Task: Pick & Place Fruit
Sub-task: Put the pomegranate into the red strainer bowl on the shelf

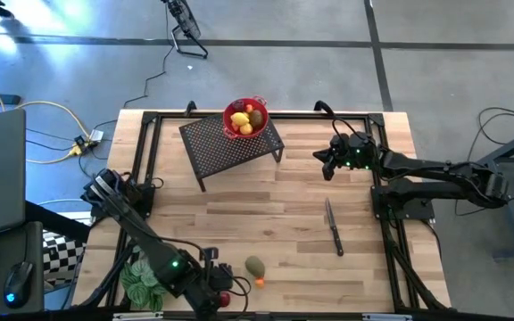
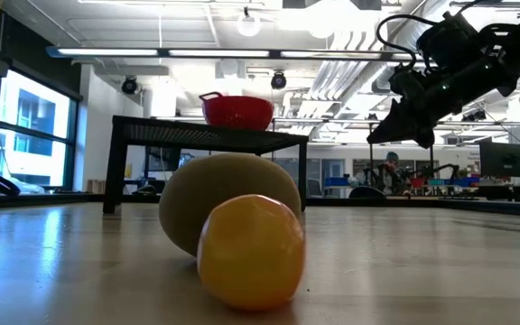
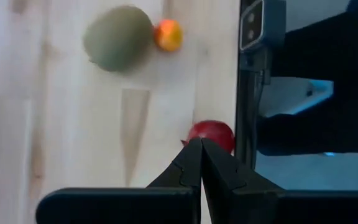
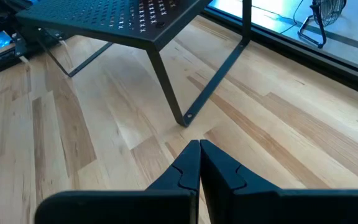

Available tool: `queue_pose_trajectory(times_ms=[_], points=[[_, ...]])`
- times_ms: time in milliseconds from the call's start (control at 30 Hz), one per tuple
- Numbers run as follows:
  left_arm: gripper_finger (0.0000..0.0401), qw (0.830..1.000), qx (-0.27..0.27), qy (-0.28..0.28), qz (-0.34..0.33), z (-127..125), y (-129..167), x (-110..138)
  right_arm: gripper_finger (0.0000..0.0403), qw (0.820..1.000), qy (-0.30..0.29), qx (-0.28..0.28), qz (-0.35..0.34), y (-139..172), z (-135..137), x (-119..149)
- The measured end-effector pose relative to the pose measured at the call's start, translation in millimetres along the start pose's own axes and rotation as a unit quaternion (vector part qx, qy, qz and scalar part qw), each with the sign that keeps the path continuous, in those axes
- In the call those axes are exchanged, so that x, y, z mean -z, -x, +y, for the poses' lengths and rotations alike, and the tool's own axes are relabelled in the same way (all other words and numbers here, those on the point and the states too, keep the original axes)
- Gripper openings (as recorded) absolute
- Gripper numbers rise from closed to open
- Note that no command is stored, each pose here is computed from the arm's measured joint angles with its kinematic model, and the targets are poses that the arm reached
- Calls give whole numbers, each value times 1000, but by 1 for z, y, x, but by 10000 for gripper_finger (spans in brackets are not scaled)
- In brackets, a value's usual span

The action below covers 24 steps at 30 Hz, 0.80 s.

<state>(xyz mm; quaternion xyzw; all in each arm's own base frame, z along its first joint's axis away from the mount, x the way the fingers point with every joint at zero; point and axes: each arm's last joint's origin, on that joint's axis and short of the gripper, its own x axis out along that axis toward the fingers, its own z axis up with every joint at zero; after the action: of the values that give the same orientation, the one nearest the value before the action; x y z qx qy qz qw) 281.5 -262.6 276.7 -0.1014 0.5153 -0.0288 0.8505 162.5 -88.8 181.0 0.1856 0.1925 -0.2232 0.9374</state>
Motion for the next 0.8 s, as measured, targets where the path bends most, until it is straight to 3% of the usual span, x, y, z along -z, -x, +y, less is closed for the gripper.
queue_pose_trajectory(times_ms=[300,800], points=[[0,997,18,65,34,4,-18,12,2,1000,-1,2,9,0,0,2],[11,998,12,49,28,5,-18,12,2,1000,-8,5,19,0,-1,4]])
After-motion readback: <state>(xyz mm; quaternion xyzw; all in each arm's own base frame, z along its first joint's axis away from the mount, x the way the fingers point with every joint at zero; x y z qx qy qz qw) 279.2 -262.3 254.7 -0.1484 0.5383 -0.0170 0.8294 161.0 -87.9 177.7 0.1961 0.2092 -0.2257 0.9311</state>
